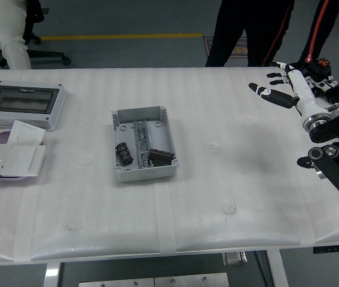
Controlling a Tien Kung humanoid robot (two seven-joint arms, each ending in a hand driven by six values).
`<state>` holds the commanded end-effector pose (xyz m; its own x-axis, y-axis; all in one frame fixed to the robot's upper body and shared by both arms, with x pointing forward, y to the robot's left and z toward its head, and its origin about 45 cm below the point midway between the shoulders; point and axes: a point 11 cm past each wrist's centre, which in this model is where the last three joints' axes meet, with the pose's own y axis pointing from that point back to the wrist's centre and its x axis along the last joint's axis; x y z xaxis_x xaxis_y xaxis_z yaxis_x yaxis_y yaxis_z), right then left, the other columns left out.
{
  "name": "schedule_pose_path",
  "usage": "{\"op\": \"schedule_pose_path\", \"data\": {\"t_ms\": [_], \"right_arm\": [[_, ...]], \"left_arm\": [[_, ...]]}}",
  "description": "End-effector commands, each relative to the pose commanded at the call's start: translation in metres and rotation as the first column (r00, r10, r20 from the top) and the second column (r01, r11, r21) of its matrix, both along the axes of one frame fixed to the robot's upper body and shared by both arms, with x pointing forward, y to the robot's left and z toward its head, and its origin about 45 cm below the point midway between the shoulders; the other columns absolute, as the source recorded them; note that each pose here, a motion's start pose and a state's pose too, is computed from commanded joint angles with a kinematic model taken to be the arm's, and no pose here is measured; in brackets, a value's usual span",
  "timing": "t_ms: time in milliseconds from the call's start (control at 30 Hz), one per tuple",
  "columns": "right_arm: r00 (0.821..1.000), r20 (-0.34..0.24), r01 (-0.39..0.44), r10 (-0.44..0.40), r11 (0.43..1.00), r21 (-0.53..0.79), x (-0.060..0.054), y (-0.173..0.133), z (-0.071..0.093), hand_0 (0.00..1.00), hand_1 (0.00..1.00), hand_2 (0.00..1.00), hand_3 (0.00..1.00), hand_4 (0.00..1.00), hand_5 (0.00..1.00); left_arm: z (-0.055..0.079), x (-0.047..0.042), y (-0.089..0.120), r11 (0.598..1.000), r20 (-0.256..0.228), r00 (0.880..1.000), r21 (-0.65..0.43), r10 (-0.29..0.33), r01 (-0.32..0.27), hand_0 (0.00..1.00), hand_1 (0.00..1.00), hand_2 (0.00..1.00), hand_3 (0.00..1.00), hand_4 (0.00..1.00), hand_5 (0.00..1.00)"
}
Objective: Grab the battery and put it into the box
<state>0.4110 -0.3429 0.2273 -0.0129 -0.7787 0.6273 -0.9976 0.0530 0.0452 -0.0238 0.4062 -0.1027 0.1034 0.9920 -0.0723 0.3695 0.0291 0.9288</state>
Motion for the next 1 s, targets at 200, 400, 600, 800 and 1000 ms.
{"op": "schedule_pose_path", "data": {"t_ms": [200,400,600,800,1000], "right_arm": [[1.000,-0.002,0.004,-0.003,1.000,0.009,-0.014,-0.005,-0.004,0.998,0.716,0.748,0.846,0.930,0.466],[0.999,0.013,0.034,-0.035,0.999,0.017,-0.026,-0.019,-0.001,0.987,0.737,0.795,0.840,0.930,0.468],[0.996,0.029,0.078,-0.079,0.996,0.035,-0.033,-0.036,0.004,0.984,0.751,0.818,0.845,0.928,0.467],[0.990,0.036,0.130,-0.133,0.989,0.073,-0.044,-0.051,0.003,0.986,0.764,0.838,0.843,0.926,0.468],[0.981,0.068,0.172,-0.179,0.980,0.095,-0.053,-0.065,0.011,0.981,0.761,0.845,0.842,0.925,0.476]], "left_arm": [[0.001,-0.0055,0.004,1.000,-0.016,1.000,0.005,-0.005,0.005,0.403,0.510,0.461,0.473,0.002,0.002],[0.003,-0.0087,0.006,1.000,-0.023,1.000,0.008,-0.006,0.007,0.404,0.512,0.462,0.474,0.002,0.002],[0.004,-0.0051,0.010,1.000,-0.021,1.000,0.012,-0.016,0.016,0.407,0.514,0.469,0.477,0.002,0.002],[0.006,0.0026,0.017,0.999,-0.008,1.000,0.023,-0.025,0.025,0.411,0.519,0.473,0.483,0.015,0.002],[0.007,0.0115,0.020,0.998,-0.004,0.998,0.025,-0.058,0.058,0.414,0.520,0.485,0.486,0.026,0.002]]}}
